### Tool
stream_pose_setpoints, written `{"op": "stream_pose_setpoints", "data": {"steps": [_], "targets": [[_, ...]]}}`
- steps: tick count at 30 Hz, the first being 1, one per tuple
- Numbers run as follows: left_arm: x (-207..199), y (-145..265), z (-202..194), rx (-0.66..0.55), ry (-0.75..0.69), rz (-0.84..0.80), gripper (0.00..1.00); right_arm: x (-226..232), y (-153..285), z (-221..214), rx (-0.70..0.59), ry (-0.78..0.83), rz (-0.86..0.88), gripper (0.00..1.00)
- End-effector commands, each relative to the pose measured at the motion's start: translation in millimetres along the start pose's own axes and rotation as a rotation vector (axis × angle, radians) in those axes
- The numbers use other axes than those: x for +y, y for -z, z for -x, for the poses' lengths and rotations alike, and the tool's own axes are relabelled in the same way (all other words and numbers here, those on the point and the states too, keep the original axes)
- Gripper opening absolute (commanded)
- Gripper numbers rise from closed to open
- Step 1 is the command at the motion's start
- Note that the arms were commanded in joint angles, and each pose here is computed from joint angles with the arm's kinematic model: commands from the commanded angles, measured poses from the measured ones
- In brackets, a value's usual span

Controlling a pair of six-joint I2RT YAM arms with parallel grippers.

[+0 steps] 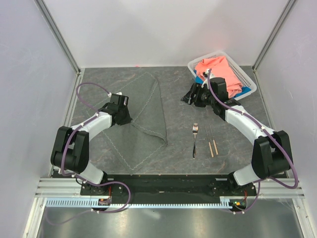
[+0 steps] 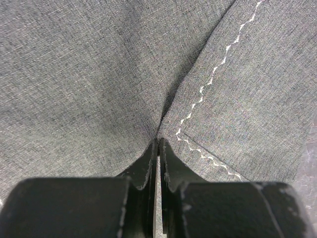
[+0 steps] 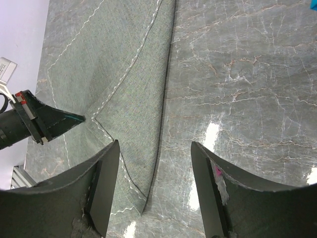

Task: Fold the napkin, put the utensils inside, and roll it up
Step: Fold the napkin

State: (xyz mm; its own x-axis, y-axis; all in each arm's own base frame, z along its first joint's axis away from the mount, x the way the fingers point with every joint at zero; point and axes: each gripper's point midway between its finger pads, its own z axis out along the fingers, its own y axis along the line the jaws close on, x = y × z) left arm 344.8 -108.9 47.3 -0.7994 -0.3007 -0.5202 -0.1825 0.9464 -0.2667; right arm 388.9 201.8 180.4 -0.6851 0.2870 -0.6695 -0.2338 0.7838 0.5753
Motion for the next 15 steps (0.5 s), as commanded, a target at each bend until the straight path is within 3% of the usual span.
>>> {"op": "stream_pose_setpoints", "data": {"steps": [1,15], "targets": [[-4.8,15.3,25.2,-0.071,-0.048,0.01,0.08,9.7,2.9,9.9,-0.031,0.024,0.042,0.68],[-6.7,17.8,26.2,-0.069,-0.051,0.003,0.18,7.8,-0.2,6.2,-0.018,0.027,0.045,0.68]]}}
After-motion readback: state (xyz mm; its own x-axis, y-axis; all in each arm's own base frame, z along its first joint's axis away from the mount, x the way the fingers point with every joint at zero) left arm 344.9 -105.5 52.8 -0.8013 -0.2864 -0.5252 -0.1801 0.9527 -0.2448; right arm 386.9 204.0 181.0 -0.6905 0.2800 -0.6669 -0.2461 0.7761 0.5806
